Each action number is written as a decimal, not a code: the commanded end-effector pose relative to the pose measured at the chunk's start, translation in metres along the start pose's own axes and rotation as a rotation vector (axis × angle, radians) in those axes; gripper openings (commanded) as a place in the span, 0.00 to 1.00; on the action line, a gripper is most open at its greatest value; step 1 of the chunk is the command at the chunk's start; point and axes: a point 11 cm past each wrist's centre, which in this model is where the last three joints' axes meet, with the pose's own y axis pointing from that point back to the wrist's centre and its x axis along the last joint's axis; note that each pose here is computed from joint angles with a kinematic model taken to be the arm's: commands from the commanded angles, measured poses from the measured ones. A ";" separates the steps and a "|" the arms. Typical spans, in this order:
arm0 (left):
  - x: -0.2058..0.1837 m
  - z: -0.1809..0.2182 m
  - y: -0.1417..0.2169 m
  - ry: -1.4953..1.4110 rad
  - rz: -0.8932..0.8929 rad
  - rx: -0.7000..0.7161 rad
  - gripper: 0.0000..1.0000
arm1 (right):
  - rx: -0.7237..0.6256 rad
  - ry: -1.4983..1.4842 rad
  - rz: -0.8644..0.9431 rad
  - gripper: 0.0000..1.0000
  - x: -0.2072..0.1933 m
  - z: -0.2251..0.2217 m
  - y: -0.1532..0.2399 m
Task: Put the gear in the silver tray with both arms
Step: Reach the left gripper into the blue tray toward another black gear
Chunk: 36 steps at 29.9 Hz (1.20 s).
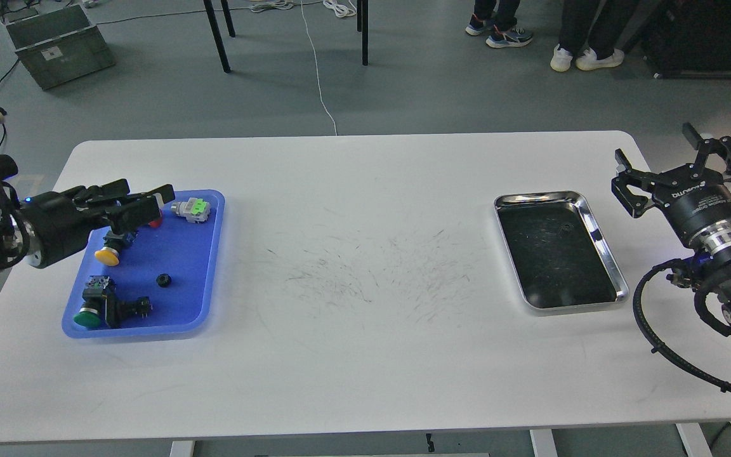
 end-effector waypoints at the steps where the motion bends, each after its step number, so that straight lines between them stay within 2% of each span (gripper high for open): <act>1: -0.020 -0.006 0.000 -0.141 -0.078 0.021 0.98 | 0.001 0.026 0.002 0.98 -0.003 -0.005 -0.004; 6: -0.057 -0.003 -0.018 -0.236 -0.167 0.002 0.97 | -0.002 0.046 0.008 0.98 -0.003 -0.007 -0.003; 12: -0.074 -0.008 -0.041 -0.189 -0.160 0.006 0.95 | 0.000 0.048 0.019 0.98 0.001 -0.009 0.000; 23: -0.101 -0.024 -0.056 -0.129 -0.205 0.026 0.86 | -0.020 0.093 0.034 0.98 0.006 -0.008 0.005; 27: -0.104 -0.025 -0.057 -0.128 -0.211 0.025 0.72 | -0.020 0.093 0.034 0.98 0.006 -0.008 0.005; 29: -0.104 -0.027 -0.057 -0.128 -0.211 0.030 0.69 | -0.020 0.093 0.034 0.98 0.006 -0.008 0.005; 34: -0.105 -0.029 -0.055 -0.133 -0.217 0.034 0.54 | -0.022 0.093 0.038 0.98 0.007 -0.008 0.006; 36: -0.105 -0.031 -0.054 -0.136 -0.218 0.038 0.52 | -0.021 0.092 0.038 0.98 0.008 -0.008 0.006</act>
